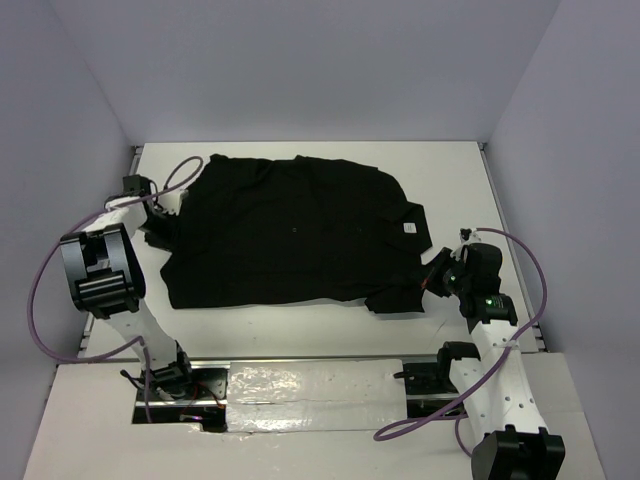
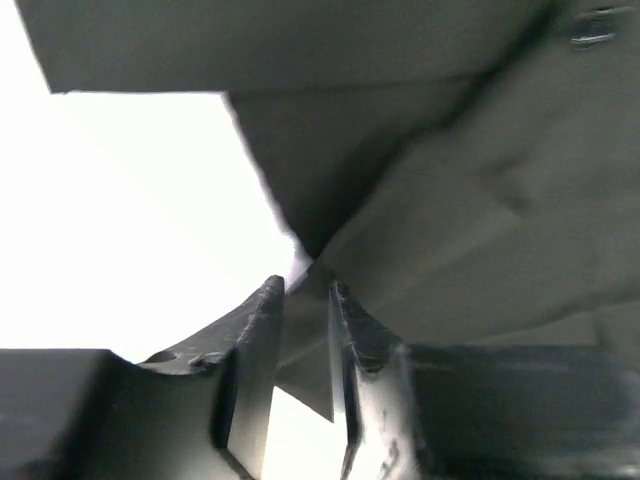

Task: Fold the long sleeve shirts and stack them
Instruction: Flatten the shirt out, then fold the shirt

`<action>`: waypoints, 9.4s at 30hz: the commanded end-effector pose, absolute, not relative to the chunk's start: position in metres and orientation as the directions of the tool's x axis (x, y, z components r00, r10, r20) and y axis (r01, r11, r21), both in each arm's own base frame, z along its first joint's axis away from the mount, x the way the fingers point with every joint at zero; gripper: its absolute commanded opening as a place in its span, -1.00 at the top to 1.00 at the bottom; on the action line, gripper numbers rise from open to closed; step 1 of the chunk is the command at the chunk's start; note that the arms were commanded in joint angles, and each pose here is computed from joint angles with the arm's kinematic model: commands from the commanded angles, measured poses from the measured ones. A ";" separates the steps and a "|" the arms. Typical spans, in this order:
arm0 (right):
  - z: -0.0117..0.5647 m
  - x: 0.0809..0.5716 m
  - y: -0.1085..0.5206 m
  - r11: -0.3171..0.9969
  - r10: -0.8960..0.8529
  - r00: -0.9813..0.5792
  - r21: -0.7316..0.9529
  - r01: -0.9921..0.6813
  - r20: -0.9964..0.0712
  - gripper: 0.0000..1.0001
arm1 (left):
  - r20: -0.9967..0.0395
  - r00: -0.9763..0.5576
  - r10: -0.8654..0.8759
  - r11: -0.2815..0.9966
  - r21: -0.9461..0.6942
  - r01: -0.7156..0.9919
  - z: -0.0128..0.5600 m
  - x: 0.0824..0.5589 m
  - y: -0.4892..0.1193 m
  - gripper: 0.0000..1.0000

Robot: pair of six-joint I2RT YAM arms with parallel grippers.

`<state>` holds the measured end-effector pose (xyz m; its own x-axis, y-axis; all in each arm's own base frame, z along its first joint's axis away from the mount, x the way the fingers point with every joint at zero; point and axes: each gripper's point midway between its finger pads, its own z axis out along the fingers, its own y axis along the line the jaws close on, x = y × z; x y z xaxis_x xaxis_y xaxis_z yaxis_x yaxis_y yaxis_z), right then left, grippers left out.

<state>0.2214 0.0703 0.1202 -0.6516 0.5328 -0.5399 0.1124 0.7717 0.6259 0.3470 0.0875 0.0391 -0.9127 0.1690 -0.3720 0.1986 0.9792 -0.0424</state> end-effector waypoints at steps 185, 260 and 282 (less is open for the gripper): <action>0.158 0.147 0.065 0.790 0.543 -0.750 0.534 0.302 -0.378 1.00 | -0.095 -0.282 0.955 0.287 0.035 0.957 0.068 0.152 0.037 1.00; 0.028 0.212 0.044 0.811 0.535 -0.838 0.344 0.473 -0.107 -0.14 | 0.077 -0.232 0.970 0.224 0.098 0.970 0.009 0.153 0.057 0.12; 0.043 0.207 0.040 0.866 0.448 -0.886 0.303 0.398 -0.120 -0.04 | 0.010 -0.404 0.915 0.397 0.162 0.903 0.037 0.185 0.058 1.00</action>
